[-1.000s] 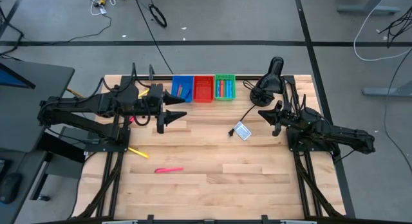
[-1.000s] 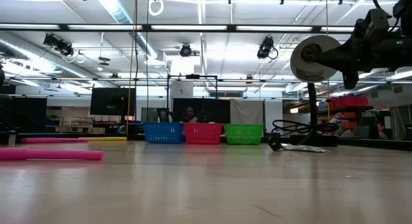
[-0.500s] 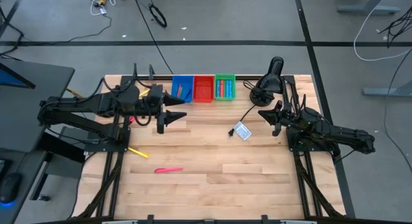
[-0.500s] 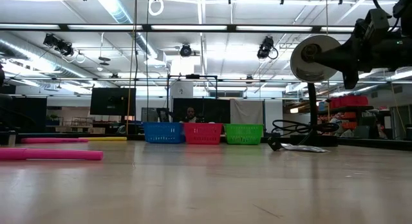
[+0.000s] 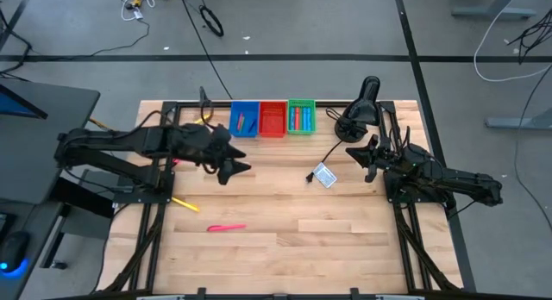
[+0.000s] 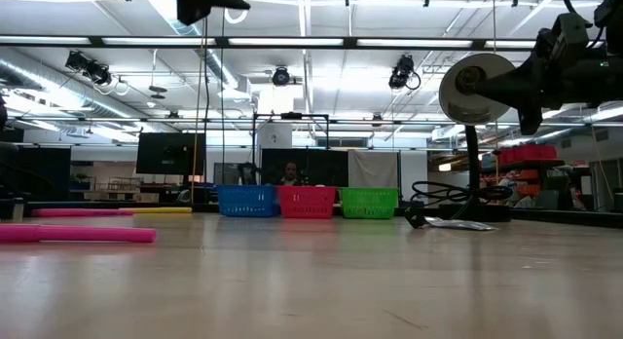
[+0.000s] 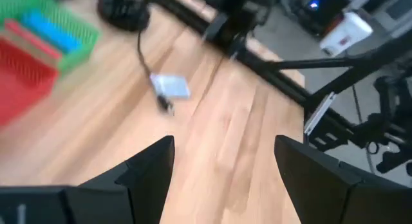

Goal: Pick & Place Markers
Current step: Put the bottom pink marker into the red bin

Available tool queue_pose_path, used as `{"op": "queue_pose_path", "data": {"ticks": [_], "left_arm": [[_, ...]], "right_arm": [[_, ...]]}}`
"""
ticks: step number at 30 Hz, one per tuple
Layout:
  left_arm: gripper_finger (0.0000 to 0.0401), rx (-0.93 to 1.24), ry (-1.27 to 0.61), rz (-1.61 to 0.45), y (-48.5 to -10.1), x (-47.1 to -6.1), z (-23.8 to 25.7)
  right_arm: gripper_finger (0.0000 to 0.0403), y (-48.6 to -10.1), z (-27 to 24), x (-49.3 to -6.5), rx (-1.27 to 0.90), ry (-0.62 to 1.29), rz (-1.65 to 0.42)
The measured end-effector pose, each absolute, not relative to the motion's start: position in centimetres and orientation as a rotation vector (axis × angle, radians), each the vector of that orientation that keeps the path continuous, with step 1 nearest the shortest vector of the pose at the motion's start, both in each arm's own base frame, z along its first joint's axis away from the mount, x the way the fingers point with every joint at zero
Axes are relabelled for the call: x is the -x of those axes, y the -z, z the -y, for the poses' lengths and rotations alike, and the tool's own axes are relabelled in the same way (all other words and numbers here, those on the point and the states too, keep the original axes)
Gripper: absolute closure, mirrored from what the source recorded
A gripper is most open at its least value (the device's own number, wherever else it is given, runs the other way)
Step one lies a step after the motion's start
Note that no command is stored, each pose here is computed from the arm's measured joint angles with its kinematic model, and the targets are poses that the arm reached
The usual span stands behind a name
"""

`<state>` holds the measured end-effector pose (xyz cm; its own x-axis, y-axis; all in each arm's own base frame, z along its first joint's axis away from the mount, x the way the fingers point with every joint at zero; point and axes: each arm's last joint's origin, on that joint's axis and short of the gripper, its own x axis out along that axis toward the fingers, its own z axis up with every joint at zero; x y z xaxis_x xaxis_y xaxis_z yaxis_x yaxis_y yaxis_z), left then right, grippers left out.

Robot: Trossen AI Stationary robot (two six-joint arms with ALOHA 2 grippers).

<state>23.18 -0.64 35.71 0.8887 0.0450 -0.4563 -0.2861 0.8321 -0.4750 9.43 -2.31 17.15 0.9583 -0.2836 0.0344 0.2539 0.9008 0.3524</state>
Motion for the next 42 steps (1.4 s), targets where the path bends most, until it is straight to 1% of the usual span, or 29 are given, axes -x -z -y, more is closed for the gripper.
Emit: {"op": "queue_pose_path", "data": {"ticks": [4, 10, 18, 21, 24, 27, 33, 42], "left_arm": [[0.0126, 0.691, -0.231, -0.543, -34.4, -23.8, 0.7], [0.0126, 0.963, -0.333, -0.677, -32.1, -25.2, 1.3], [0.0126, 1.275, -0.463, -0.911, -28.6, -26.9, 4.0], [0.0126, 1.355, -0.511, -1.015, -27.4, -27.1, 5.3], [0.0126, 1.407, -0.570, -1.124, -26.3, -27.0, 6.8], [0.0126, 1.435, -0.627, -1.191, -25.5, -26.9, 8.1], [0.0126, 1.473, -0.764, -1.266, -24.1, -26.5, 10.2], [0.0126, 1.472, -0.940, -1.387, -22.2, -25.6, 12.7]], "right_arm": [[0.0392, -17.2, 2.3, -9.4, -0.352, 0.278, 0.086], [0.0392, -17.2, 2.3, -9.4, -0.352, 0.277, 0.087], [0.0392, -17.2, 2.3, -9.4, -0.352, 0.278, 0.087], [0.0392, -17.2, 2.3, -9.4, -0.352, 0.278, 0.088], [0.0392, -17.2, 2.3, -9.4, -0.352, 0.278, 0.088], [0.0392, -17.2, 2.3, -9.4, -0.352, 0.278, 0.088], [0.0392, -17.2, 2.3, -9.4, -0.352, 0.278, 0.088], [0.0392, -17.2, 2.3, -9.4, -0.352, 0.278, 0.088]]}}
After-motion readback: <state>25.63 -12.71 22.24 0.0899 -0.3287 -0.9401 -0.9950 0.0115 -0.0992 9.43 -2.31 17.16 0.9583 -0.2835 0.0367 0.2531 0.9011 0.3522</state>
